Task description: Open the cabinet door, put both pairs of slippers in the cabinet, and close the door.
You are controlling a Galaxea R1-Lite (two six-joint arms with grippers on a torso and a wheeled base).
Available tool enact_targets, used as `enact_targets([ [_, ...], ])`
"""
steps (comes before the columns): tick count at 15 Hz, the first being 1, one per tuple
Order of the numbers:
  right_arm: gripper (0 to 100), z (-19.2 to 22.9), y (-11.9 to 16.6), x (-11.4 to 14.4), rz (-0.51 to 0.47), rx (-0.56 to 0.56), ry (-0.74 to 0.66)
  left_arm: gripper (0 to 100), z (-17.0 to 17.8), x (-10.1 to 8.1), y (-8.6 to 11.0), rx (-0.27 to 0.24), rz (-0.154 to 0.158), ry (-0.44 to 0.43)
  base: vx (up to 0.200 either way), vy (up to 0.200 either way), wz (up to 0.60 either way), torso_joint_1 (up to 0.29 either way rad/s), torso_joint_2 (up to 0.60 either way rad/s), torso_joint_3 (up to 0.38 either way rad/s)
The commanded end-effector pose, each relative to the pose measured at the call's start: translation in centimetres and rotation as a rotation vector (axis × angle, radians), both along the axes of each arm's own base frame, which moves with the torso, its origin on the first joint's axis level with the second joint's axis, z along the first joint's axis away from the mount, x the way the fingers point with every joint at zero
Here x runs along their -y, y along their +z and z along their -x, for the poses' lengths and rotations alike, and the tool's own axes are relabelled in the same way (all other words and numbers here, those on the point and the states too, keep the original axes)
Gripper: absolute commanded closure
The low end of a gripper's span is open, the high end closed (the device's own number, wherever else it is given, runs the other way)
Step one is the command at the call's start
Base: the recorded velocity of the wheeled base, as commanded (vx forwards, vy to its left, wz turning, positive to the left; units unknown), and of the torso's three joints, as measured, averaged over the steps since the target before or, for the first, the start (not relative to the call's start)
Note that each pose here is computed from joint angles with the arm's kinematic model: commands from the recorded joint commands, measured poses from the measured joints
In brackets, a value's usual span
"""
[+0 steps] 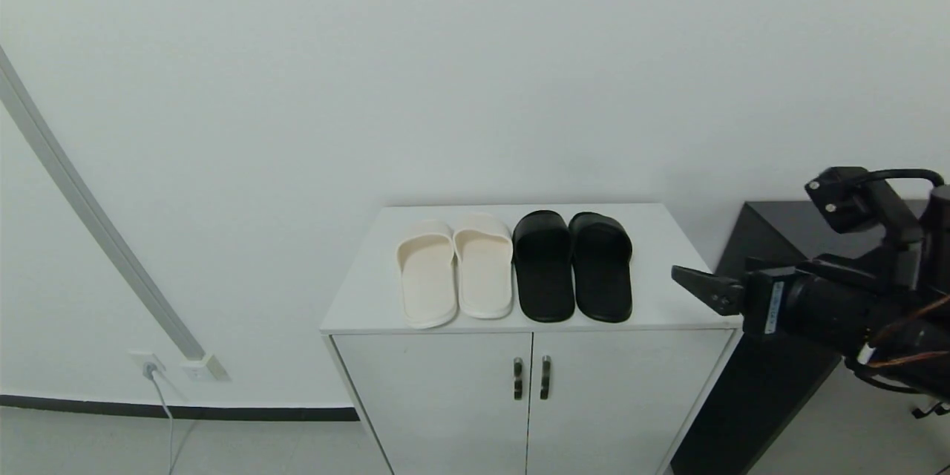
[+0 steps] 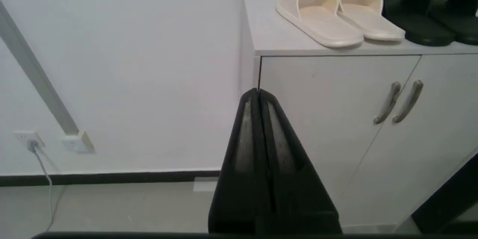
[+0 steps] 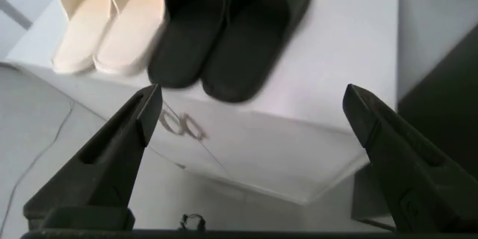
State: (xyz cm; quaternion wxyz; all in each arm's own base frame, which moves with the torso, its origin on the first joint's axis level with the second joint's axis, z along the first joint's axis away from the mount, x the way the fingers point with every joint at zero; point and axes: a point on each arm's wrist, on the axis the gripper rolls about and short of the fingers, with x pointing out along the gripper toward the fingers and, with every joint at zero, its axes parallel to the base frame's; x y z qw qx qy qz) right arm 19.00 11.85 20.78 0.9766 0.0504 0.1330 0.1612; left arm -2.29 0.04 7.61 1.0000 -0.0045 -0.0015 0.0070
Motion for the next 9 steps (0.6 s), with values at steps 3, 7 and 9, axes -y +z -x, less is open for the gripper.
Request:
enact_targets([
  [3, 0, -5.0, -0.7, -6.9, 0.008, -0.021, -0.042, 100, 0.0, 0.0, 0.0, 0.0, 0.006, 0.001, 0.0, 0.0, 0.0, 0.0, 0.0, 0.0],
  [7, 0, -7.7, -2.6, -10.6, 0.056, -0.018, -0.164, 100, 0.0, 0.0, 0.0, 0.0, 0.006, 0.001, 0.0, 0.0, 0.0, 0.0, 0.0, 0.0],
  [9, 0, -9.2, -3.7, -11.9, 0.06, -0.024, -0.198, 100, 0.0, 0.0, 0.0, -0.001, 0.006, 0.001, 0.0, 0.0, 0.0, 0.0, 0.0, 0.0],
])
